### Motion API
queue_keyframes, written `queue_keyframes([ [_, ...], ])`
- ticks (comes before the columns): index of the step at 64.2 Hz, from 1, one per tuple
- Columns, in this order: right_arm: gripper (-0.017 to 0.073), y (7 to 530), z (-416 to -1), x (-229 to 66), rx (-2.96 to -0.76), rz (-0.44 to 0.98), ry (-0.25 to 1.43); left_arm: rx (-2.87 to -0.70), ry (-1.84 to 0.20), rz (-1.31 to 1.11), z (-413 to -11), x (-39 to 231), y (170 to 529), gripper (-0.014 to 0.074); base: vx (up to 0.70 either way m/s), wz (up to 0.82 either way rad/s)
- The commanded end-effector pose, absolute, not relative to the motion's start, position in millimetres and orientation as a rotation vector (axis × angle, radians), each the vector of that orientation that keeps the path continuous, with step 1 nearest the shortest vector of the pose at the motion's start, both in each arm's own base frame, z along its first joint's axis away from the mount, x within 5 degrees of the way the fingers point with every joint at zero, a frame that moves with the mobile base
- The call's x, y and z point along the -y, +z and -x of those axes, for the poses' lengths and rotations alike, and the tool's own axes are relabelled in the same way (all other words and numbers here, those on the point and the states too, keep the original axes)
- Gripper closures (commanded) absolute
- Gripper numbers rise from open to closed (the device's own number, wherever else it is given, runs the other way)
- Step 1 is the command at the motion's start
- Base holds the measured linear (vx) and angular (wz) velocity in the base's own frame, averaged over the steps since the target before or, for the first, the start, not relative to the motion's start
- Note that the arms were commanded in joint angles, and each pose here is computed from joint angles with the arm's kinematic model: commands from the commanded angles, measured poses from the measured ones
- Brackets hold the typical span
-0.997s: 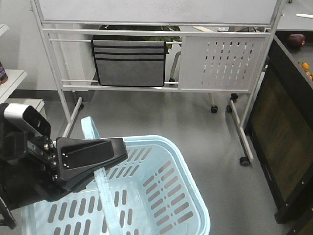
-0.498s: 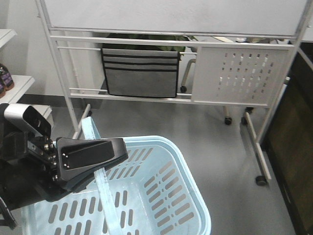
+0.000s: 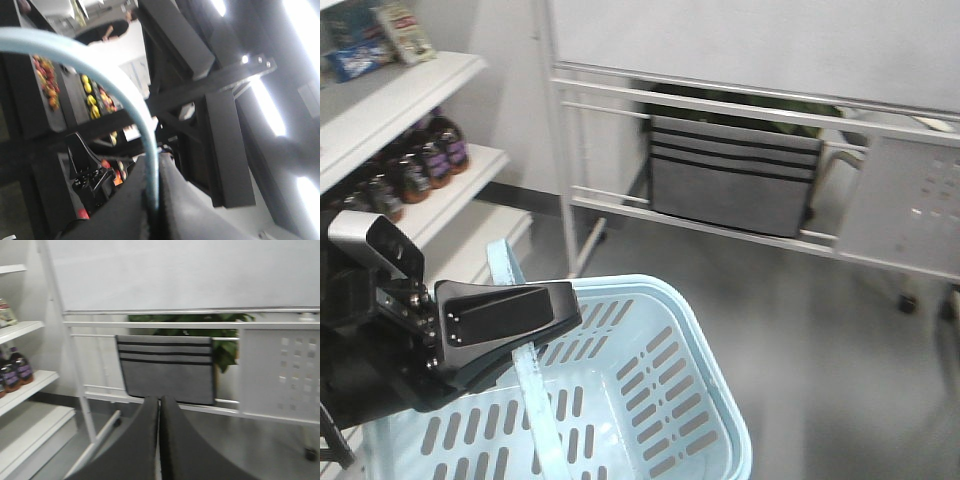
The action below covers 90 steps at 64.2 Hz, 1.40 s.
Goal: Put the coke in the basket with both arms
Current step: 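Drive the base to the shelf with the red Coca-Cola bottle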
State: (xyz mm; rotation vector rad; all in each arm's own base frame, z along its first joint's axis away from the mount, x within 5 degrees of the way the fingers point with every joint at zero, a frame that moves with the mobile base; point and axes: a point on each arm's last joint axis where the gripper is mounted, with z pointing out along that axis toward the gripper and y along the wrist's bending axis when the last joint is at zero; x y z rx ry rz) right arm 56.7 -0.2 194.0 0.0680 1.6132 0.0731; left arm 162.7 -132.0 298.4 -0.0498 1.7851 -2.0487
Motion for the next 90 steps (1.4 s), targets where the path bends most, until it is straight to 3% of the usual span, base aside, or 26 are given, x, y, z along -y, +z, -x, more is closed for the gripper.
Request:
queue_keyframes([
  [1, 0.0565, 198.5, -56.1, -0.2, -1.539, -0.055, 0.069, -1.549, -2.275, -0.112, -148.4, 130.1, 326.4, 0.0600, 0.19, 0.62],
  [90, 0.0565, 198.5, -56.1, -0.2, -1.539, -0.055, 0.069, -1.549, -2.275, -0.112, -148.4, 130.1, 326.4, 0.0600, 0.14, 0.54],
])
